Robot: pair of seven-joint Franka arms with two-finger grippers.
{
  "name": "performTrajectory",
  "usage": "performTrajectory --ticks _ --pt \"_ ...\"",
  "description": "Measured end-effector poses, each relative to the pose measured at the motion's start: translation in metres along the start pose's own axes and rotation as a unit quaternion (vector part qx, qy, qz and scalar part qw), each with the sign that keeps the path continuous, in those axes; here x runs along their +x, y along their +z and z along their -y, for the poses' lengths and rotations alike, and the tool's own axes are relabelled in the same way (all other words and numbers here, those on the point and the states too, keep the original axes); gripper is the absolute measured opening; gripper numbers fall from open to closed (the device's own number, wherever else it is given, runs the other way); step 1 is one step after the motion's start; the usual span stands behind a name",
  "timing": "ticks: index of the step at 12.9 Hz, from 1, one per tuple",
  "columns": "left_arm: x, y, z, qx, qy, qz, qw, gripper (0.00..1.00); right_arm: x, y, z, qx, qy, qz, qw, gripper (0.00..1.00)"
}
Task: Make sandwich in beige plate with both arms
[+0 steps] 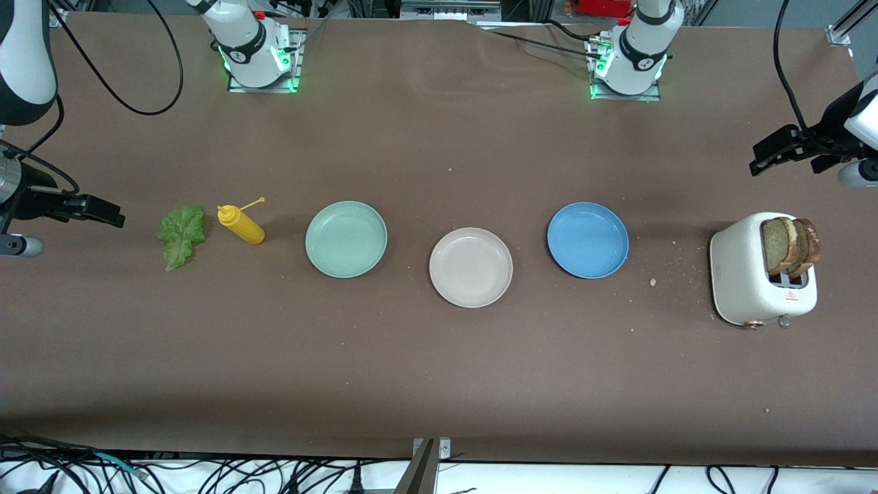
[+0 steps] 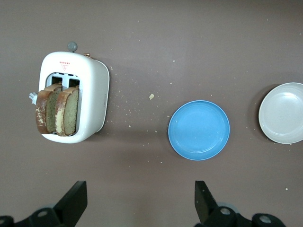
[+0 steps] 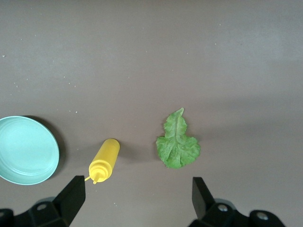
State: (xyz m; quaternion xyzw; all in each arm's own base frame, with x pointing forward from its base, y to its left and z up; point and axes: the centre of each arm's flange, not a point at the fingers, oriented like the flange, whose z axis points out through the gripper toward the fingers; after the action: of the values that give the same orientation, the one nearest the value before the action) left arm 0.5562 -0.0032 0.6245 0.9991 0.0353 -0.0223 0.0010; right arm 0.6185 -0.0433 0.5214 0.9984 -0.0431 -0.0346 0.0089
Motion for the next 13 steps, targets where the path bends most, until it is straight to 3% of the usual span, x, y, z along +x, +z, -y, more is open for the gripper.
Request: performTrajectory --ticks 9,13 --pt "0.004 0.007 0.003 0.001 -0.003 0.006 1.0 1.0 0.0 0.0 0.0 0.0 0.0 0.0 1.0 1.0" --pt "0.026 0.037 0.03 0.0 -0.02 0.015 1.0 1.0 0.0 0.0 0.0 0.0 0.0 0.0 1.0 1.0"
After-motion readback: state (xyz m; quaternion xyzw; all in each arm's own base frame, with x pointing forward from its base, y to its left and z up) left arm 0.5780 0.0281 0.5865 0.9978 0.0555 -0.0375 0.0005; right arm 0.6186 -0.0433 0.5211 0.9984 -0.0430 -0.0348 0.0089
